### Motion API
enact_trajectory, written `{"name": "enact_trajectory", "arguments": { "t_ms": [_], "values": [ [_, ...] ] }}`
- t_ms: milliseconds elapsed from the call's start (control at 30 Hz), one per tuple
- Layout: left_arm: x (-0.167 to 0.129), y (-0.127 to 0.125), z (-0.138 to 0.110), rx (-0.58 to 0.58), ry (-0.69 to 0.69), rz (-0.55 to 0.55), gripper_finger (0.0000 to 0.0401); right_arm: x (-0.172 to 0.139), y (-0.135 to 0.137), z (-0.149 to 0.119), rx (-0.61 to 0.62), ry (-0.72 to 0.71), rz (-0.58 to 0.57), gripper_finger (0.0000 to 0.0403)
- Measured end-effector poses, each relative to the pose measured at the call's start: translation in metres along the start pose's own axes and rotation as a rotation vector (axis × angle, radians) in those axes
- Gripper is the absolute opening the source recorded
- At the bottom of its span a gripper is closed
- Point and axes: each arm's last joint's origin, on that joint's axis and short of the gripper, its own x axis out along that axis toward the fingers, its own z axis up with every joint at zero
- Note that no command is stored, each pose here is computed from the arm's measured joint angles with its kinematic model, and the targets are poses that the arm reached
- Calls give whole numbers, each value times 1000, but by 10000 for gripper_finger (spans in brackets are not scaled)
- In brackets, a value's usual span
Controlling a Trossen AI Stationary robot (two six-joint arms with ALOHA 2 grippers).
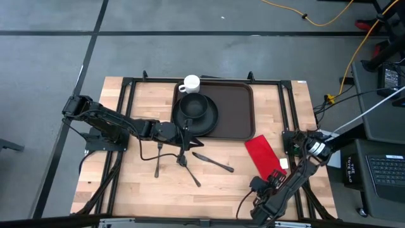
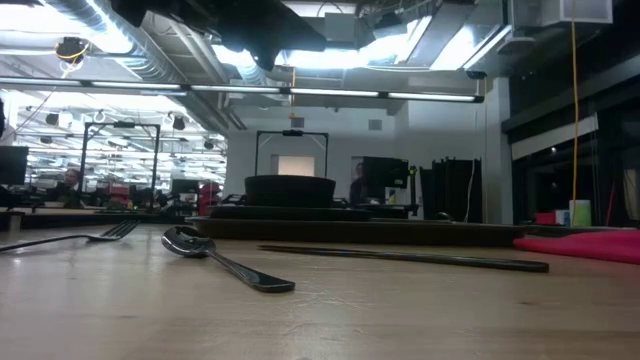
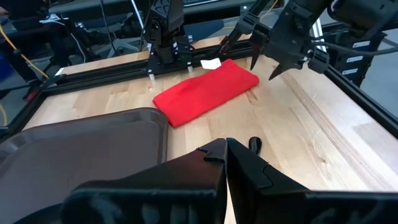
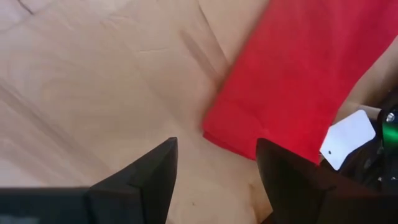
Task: Set up tray
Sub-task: Put the red table napkin on the brown serving tray to the right of the black plate
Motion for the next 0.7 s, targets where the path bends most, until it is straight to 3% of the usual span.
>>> {"name": "enact_trajectory", "arguments": {
  "t_ms": [700],
  "values": [
    [0,0,0,0,1,13,4,21,8,2,-7,-26,-128,220]
  ]
}}
